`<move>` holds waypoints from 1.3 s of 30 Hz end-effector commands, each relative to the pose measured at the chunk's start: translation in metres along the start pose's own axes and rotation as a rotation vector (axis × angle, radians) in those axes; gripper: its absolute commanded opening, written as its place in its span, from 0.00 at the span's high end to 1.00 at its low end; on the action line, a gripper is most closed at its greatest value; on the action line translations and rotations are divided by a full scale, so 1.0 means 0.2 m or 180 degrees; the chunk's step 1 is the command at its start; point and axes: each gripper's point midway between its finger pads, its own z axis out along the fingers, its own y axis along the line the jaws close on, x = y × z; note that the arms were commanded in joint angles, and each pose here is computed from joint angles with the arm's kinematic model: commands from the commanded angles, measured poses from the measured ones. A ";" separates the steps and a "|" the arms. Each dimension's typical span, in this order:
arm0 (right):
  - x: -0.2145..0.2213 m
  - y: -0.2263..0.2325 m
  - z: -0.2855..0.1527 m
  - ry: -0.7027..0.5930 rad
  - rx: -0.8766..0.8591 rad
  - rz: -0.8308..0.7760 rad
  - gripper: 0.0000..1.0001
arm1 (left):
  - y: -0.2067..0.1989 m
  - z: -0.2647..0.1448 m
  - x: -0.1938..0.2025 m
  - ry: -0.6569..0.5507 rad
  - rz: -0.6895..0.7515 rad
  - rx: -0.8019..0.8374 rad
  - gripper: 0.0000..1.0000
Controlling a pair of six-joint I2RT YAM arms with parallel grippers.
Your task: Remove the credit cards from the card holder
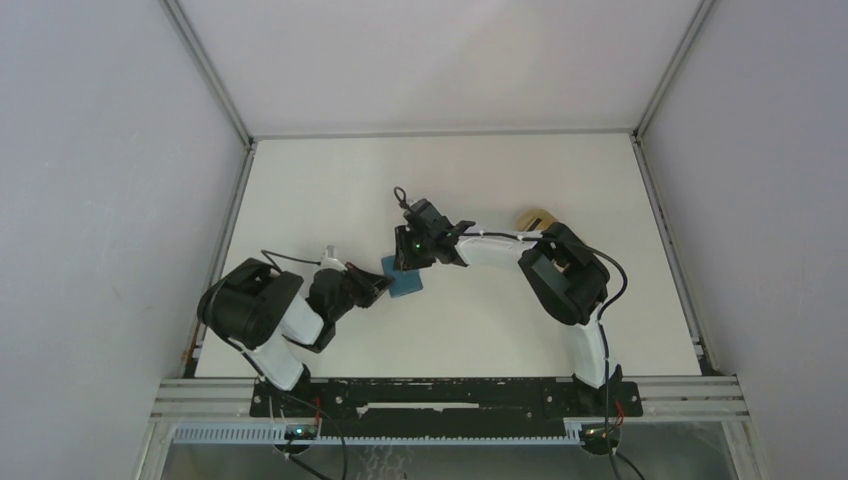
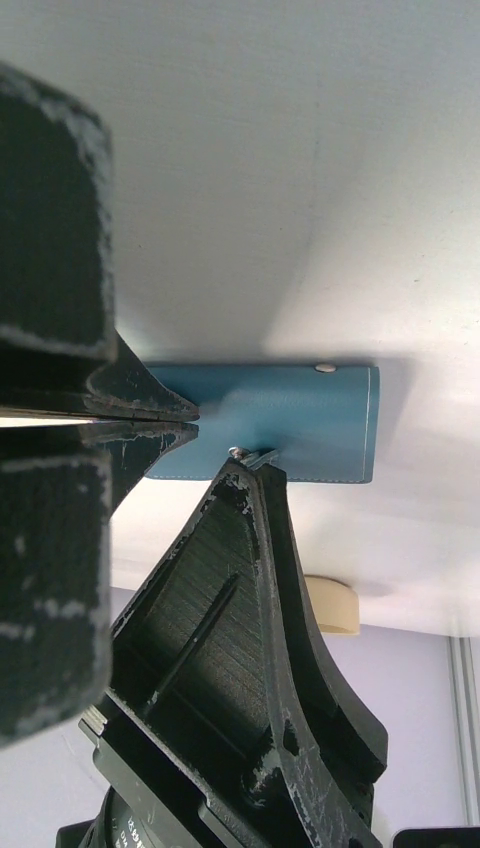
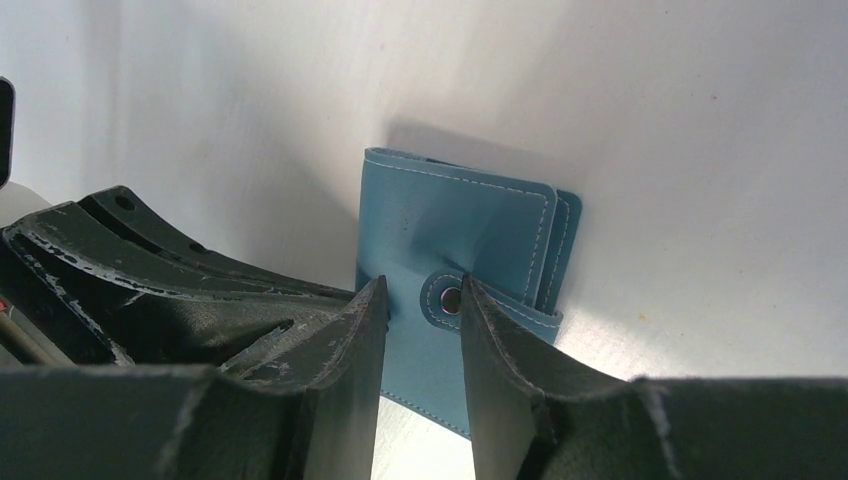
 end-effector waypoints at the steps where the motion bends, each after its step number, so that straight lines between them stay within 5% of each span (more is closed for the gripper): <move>1: 0.10 0.01 0.00 0.0192 -0.0096 0.0012 0.59 | 0.08 0.02 0.01 0.0029 0.0104 -0.0199 1.00; 39: 0.07 -0.16 -0.14 0.0074 0.0066 0.0020 0.60 | 0.11 0.02 -0.01 -0.0011 0.0183 -0.0380 1.00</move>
